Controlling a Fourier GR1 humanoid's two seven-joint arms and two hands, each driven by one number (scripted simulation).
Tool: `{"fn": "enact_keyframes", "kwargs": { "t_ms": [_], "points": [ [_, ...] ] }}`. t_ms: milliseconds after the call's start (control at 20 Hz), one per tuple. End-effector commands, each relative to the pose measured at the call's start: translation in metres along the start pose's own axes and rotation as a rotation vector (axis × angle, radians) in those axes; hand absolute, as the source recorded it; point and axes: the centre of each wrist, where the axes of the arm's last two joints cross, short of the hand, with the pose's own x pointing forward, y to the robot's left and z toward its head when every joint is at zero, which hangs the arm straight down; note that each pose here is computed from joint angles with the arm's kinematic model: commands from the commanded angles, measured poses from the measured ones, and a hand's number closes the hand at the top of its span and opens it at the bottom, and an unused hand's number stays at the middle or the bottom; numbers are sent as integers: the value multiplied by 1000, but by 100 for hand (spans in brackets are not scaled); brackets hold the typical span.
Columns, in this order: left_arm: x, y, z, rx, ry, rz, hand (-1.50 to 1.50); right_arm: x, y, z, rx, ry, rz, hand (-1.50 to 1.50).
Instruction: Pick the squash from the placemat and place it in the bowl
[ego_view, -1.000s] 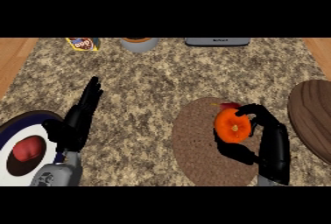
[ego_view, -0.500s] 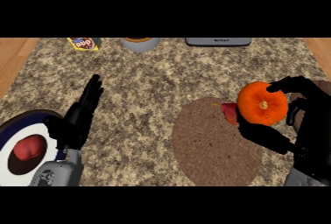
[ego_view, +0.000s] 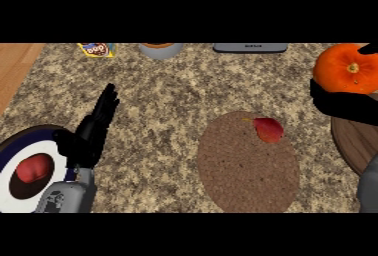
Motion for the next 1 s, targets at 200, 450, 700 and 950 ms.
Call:
{"fn": "enact_keyframes", "kwargs": {
  "t_ms": [200, 450, 700, 950],
  "points": [
    [-4, 11, -2, 3, 7, -4, 0, -43, -4, -52, -36, 95, 187, 150],
    [-12, -10, 14, 19, 7, -3, 0, -99, -33, -77, -43, 111, 360, 150],
    [-3, 8, -8, 2, -7, -1, 0, -143, -16, -91, -79, 169, 406, 150],
    [-7, -3, 7, 0, -5, -3, 0, -206, -4, -95, -59, 201, 457, 150]
  ]
}}
